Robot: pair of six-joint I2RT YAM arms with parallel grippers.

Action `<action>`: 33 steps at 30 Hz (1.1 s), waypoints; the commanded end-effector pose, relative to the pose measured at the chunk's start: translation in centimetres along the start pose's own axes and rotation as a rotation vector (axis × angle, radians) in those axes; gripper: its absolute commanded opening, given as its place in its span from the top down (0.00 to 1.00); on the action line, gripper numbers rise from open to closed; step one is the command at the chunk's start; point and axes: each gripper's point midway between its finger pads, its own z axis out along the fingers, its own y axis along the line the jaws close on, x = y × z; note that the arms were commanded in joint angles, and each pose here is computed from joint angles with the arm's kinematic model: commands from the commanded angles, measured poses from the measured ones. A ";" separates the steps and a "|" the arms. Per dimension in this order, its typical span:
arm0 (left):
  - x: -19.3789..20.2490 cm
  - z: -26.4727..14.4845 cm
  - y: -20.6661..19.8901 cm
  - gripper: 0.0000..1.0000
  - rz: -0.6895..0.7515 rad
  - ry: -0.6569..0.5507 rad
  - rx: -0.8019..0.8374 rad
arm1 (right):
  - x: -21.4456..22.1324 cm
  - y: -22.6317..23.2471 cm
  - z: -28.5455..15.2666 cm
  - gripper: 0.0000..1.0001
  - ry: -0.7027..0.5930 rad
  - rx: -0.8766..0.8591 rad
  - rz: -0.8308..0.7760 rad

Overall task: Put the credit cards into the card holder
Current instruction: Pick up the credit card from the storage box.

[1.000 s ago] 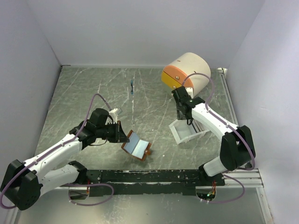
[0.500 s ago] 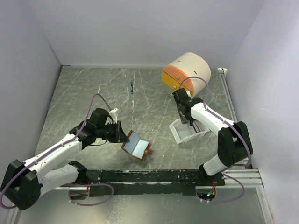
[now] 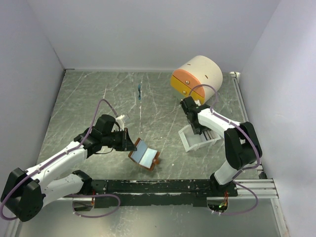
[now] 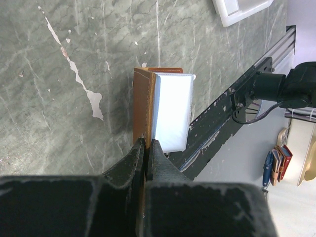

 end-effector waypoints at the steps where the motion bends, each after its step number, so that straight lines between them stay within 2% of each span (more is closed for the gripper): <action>1: -0.6 -0.3 -1.1 0.93 0.030 -0.017 0.041 | -0.4 -1.4 0.4 0.52 -0.011 0.088 0.021; 7: -0.6 -0.3 -1.1 0.93 0.031 -0.021 0.040 | -0.4 -2.2 0.2 0.54 -0.016 0.129 0.017; 16: -0.7 -0.4 -1.2 0.93 0.033 -0.028 0.041 | -0.6 -0.8 -0.1 0.56 -0.026 0.044 0.023; 23: -0.8 -0.3 -1.2 0.93 0.033 -0.019 0.037 | -0.3 -0.1 0.2 0.52 -0.022 0.026 0.025; 33: -0.8 -0.4 -1.3 0.93 0.037 -0.026 0.039 | -0.2 -1.8 0.3 0.54 -0.011 0.143 0.046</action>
